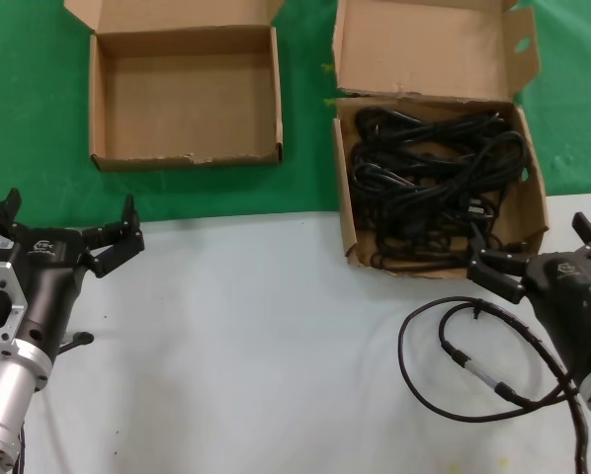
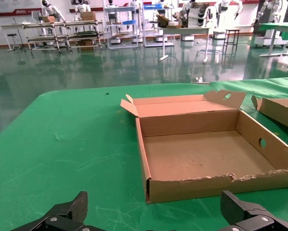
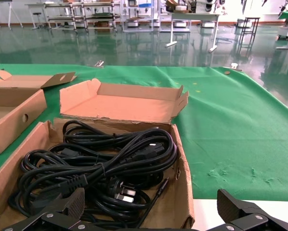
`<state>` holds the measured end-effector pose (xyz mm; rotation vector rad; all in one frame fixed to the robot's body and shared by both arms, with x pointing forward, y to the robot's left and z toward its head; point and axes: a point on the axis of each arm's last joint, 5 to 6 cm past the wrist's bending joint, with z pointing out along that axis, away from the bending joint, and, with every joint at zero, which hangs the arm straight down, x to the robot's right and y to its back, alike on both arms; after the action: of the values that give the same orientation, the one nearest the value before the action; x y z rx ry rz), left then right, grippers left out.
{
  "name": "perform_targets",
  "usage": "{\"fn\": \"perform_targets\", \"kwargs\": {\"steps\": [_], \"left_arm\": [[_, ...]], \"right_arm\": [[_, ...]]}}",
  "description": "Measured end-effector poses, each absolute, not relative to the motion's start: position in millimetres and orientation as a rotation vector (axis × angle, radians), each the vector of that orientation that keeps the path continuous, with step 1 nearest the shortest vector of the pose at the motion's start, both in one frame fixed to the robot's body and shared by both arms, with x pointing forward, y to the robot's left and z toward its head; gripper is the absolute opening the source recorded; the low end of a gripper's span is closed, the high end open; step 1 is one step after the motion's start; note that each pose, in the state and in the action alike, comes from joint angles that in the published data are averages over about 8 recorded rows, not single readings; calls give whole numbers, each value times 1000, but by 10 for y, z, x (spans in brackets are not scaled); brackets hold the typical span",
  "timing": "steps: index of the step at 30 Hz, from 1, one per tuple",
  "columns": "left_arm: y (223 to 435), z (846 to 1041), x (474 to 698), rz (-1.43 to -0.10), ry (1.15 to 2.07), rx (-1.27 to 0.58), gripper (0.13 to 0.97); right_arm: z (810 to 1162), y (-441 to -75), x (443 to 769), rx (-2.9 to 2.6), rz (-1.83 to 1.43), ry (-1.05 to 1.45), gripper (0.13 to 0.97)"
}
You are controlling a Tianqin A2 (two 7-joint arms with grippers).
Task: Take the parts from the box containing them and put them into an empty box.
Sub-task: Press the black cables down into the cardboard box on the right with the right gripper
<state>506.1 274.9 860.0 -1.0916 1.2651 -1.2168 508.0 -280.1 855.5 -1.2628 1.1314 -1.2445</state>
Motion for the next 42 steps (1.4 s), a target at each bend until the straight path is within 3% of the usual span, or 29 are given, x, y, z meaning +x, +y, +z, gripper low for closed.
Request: {"fn": "perform_targets", "kwargs": {"steps": [29, 34, 42], "left_arm": [[2749, 8600, 5061, -1217, 1265, -1092, 966], [2749, 8600, 5061, -1217, 1265, -1092, 949], [2749, 8600, 5061, -1217, 1265, -1092, 895]], "right_arm": [[8684, -2808, 5046, -1285, -1244, 1067, 966], [8881, -2883, 5043, -1431, -1317, 865, 966], [9277, -3118, 5132, -1808, -1515, 307, 966]]}}
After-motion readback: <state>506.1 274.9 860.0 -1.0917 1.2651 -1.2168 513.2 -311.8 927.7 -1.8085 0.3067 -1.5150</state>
